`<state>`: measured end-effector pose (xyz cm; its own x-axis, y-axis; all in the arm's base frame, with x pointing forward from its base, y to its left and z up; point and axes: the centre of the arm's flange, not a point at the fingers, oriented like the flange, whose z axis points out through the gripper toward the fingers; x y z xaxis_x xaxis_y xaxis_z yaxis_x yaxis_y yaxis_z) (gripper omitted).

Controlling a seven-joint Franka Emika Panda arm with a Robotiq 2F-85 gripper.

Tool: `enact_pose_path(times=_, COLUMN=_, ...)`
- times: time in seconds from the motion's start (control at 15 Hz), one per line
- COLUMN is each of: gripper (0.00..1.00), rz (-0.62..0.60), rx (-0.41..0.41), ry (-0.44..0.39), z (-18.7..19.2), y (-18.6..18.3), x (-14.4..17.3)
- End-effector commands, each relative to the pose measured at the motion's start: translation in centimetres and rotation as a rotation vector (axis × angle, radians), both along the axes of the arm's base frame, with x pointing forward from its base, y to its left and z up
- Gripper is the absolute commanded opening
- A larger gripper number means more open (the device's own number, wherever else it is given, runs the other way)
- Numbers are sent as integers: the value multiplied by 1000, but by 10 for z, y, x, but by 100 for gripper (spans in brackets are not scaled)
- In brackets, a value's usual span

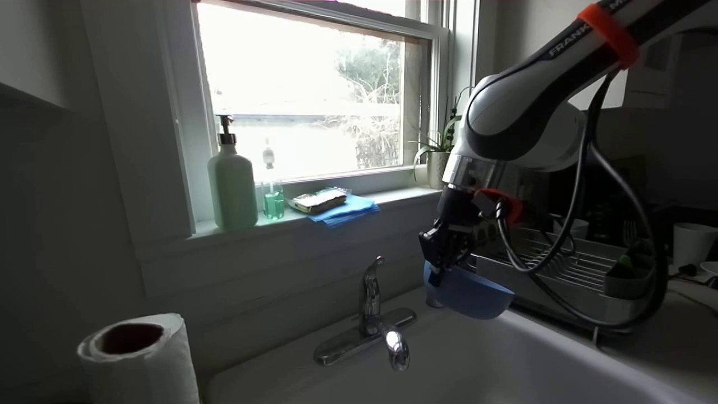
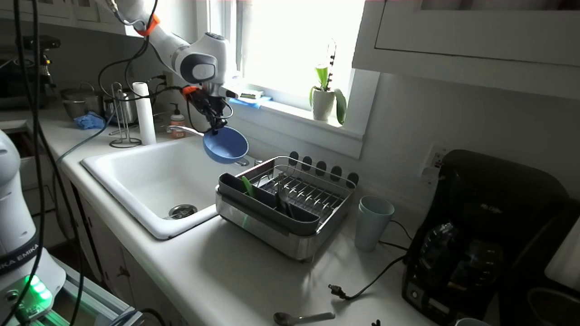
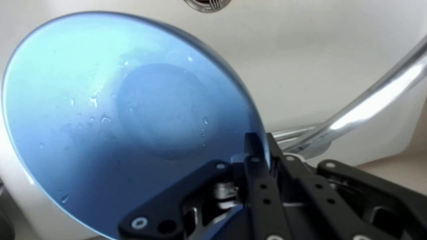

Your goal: Remove the blue bowl from the dishes drying rack and place it in the sink, pick up a fork from the dishes drying rack and place it in the blue bowl and pick up a spoon from the dishes drying rack and put it in the blue bowl that is inside the sink

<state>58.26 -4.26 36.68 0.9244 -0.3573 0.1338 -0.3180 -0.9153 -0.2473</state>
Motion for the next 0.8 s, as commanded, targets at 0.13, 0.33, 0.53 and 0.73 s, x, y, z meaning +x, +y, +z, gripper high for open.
enact_pose_path(times=0.13, gripper=5, rz=-1, rx=3, ry=37, z=-21, y=0, x=-1)
enact_pose_path(times=0.33, gripper=1, rz=-1, rx=3, ry=37, z=-21, y=0, x=-1)
enact_pose_path(times=0.53, gripper=1, rz=87, rx=-4, ry=84, z=-43, y=23, x=7)
enact_pose_path(times=0.73, gripper=1, rz=133, rx=-2, ry=132, z=-67, y=50, x=10)
